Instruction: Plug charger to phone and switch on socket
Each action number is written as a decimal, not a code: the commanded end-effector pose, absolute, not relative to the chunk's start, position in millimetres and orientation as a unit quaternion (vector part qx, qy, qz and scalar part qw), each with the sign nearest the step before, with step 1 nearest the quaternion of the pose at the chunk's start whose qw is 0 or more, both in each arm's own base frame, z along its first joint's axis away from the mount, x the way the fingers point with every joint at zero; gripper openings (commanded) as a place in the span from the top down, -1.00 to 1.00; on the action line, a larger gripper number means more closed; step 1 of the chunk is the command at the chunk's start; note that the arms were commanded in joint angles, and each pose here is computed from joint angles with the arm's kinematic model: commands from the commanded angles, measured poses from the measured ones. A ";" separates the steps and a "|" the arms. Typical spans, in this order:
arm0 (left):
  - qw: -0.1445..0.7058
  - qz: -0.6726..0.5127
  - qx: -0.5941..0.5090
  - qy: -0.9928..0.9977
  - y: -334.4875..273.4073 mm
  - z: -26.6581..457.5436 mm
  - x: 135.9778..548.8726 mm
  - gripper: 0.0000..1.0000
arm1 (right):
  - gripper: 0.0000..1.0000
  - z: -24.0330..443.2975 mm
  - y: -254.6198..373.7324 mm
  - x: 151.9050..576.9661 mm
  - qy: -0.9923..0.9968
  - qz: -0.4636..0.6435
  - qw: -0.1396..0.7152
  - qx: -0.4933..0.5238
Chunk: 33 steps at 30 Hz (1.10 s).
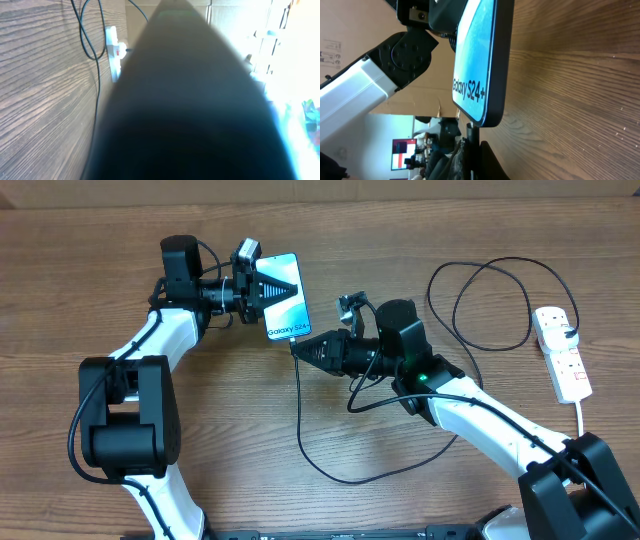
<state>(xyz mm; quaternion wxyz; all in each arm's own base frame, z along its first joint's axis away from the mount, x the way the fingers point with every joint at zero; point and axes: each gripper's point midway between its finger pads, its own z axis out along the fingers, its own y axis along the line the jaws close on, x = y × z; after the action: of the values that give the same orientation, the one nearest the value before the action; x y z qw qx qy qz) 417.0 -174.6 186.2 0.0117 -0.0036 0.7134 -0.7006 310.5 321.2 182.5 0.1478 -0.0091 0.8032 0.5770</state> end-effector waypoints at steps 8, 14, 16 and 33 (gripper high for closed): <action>0.011 -0.705 0.016 0.709 -178.4 192.9 413.3 0.92 | 0.93 191.1 322.7 319.0 0.795 0.584 0.165 0.009; 0.011 -0.705 0.016 0.709 -178.4 192.9 413.2 0.92 | 0.93 189.1 321.2 322.0 0.797 0.581 0.163 0.027; 0.011 -0.705 0.016 0.709 -178.4 192.9 413.2 0.92 | 0.93 185.5 320.5 320.5 0.801 0.577 0.156 0.030; 0.016 -0.703 0.015 0.711 -178.4 192.0 414.7 0.91 | 0.93 181.1 322.4 309.3 0.805 0.580 0.124 0.022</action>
<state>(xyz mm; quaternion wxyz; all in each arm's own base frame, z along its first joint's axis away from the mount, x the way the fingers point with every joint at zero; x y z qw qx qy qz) 418.8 -176.7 184.9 0.0168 -0.0054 0.7167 -0.6971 311.2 320.1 175.6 0.1251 0.0305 0.8107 0.5711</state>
